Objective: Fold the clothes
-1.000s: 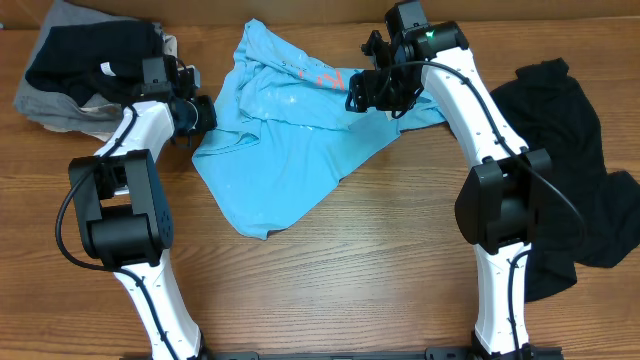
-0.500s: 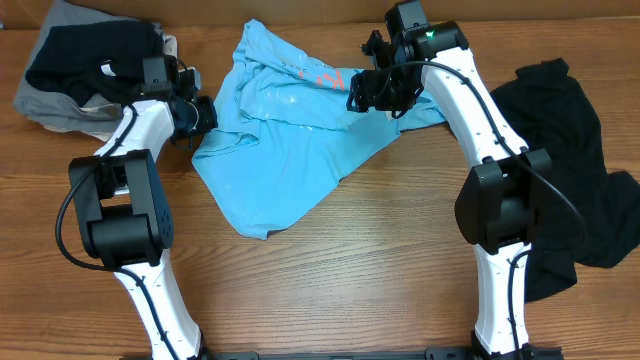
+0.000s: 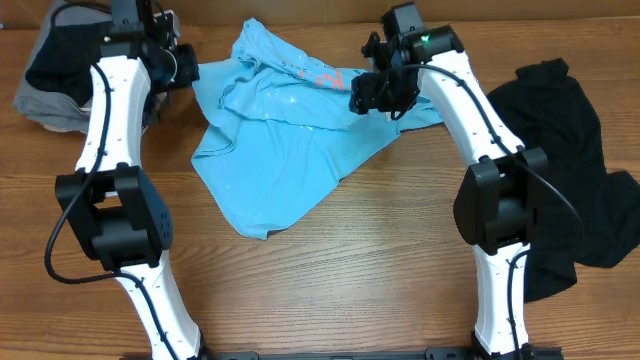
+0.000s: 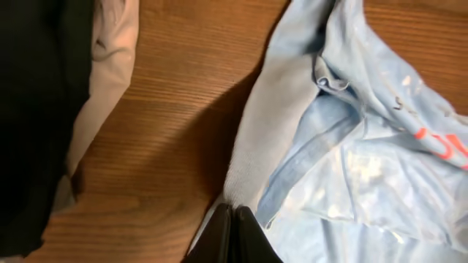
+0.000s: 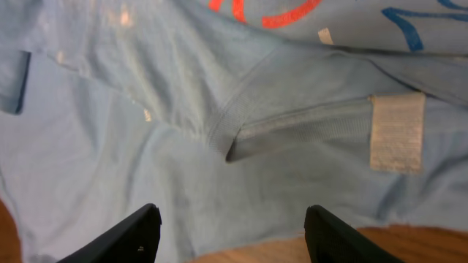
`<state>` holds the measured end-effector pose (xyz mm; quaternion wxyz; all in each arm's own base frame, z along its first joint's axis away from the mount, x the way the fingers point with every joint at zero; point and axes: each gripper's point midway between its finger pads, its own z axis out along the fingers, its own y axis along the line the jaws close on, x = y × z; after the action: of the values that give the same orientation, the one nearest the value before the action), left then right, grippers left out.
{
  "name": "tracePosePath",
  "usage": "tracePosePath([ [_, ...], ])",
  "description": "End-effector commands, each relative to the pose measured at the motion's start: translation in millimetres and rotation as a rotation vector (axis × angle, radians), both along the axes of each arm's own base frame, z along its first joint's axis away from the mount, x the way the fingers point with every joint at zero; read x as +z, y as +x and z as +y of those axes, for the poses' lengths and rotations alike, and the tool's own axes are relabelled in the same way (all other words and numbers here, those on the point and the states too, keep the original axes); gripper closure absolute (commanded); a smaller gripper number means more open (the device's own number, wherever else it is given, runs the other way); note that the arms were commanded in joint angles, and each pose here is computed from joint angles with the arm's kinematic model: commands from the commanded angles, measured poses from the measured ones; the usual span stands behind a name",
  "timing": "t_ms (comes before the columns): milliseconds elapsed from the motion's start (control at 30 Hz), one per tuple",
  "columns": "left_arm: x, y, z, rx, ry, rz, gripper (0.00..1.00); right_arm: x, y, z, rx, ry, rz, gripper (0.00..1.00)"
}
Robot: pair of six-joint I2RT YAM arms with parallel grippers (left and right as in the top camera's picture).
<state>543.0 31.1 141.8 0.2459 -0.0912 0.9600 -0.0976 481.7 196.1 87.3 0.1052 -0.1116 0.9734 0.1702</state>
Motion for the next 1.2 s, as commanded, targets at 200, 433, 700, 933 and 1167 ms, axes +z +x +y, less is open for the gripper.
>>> tracePosePath([
  [200, 27, -1, 4, -0.018, 0.023, -0.042, 0.96, -48, -10, 15, 0.058, -0.128, -0.065, 0.3],
  [433, 25, -4, 4, -0.018, 0.022, -0.03, 0.96, -63, 4, 33, 0.128, -0.145, -0.192, 0.32],
  [700, 24, -5, 7, -0.015, 0.041, -0.021, 0.96, -74, 12, 36, 0.13, -0.14, -0.224, 0.54],
  [933, 23, -7, 8, -0.013, 0.043, -0.014, 0.96, -75, 10, 39, 0.139, -0.125, -0.214, 0.76],
  [1167, 21, -10, 8, -0.013, 0.042, 0.001, 0.96, -80, 4, 35, 0.14, -0.136, -0.185, 0.48],
])
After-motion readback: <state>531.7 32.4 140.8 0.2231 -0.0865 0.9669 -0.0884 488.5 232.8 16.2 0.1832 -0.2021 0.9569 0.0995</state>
